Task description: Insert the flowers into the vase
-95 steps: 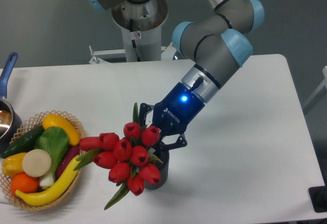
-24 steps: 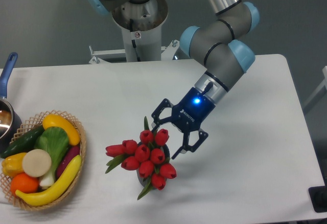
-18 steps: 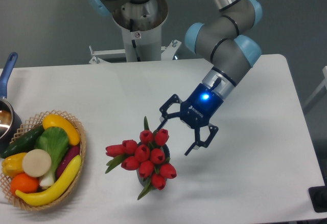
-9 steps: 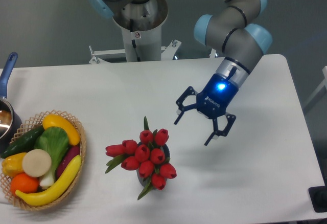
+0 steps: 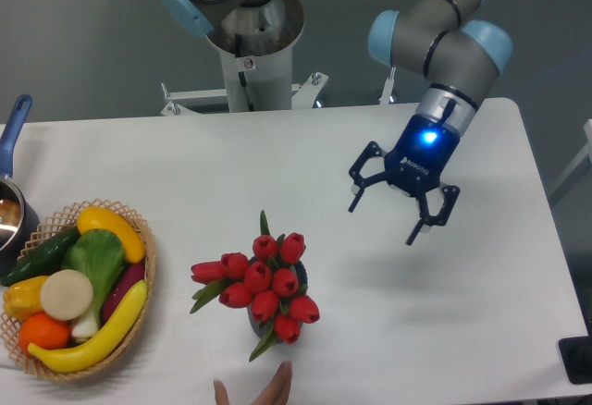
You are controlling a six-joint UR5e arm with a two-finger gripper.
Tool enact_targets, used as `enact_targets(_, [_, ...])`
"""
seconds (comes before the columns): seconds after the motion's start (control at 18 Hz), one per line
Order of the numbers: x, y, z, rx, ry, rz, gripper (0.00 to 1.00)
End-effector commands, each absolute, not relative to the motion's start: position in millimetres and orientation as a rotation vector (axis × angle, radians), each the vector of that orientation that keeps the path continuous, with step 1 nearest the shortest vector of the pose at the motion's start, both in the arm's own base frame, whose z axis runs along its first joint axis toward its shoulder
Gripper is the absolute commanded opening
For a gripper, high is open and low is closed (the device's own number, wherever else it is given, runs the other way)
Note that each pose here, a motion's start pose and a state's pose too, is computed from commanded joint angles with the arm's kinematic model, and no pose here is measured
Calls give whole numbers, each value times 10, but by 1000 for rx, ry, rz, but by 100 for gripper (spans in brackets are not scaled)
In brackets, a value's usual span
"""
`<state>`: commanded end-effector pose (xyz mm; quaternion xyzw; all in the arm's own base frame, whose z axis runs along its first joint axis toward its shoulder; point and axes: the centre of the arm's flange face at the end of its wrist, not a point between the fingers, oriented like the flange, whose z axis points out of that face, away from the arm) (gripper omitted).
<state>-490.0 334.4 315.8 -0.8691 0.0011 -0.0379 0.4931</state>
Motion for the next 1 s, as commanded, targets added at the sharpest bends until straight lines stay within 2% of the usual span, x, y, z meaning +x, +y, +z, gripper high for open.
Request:
enact_targets(0.56, [-4970,3113,3117,-2461,109,153,100])
enact_targets(0.89, [-5029,2993,3105,-2663,111,258,100])
enact_targets(1.0, [-5070,2978,3145,-2731,102,244,100])
